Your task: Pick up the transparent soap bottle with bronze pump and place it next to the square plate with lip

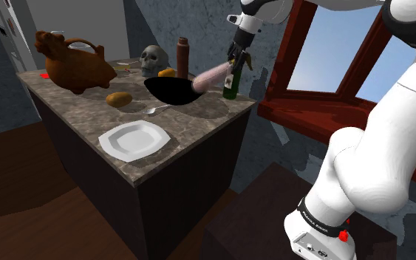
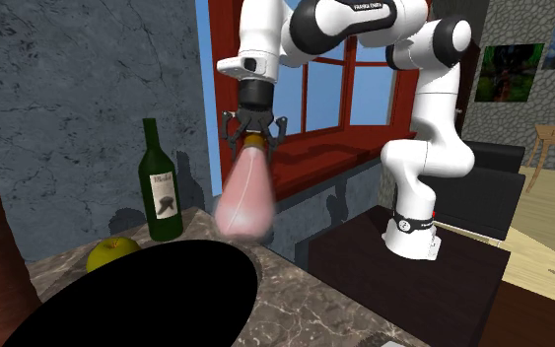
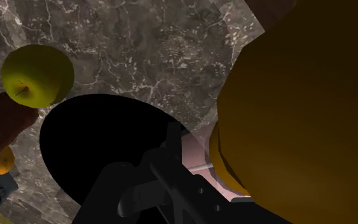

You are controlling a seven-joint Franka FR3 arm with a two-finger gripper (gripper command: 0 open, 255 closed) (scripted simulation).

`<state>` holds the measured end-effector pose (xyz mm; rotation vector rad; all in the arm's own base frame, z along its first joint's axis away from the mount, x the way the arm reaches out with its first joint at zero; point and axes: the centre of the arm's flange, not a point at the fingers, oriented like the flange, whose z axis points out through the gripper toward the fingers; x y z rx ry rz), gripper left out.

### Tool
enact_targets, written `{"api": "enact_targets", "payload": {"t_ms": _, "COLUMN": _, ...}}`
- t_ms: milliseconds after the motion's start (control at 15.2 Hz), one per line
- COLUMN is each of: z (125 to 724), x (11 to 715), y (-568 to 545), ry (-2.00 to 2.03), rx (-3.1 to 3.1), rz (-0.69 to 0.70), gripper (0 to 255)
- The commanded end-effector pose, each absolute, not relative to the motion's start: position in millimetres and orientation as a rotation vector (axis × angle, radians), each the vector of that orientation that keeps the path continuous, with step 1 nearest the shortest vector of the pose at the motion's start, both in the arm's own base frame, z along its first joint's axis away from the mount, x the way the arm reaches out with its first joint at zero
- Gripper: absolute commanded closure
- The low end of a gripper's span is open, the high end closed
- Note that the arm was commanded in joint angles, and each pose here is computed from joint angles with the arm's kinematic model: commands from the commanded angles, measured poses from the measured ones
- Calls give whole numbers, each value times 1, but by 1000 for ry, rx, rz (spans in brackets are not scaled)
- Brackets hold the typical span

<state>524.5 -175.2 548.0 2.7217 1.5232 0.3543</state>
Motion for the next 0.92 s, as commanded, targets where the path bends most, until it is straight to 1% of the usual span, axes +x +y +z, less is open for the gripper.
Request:
{"api": "enact_targets", "payload": {"t_ms": 0, "z": 554, "x": 530, "y": -151, "ry": 1519, "rx": 2723, "rz": 355, "gripper": 255}}
{"api": "enact_targets", "payload": {"t_ms": 330, "z": 568, "x": 544, "y": -83, "ry": 1519, "rx": 2723, "rz": 355, "gripper": 255}}
{"api": "enact_targets", "payload": {"t_ms": 858, "z": 526, "x": 544, "y": -83, "ry": 1519, "rx": 2723, "rz": 355, "gripper": 255}}
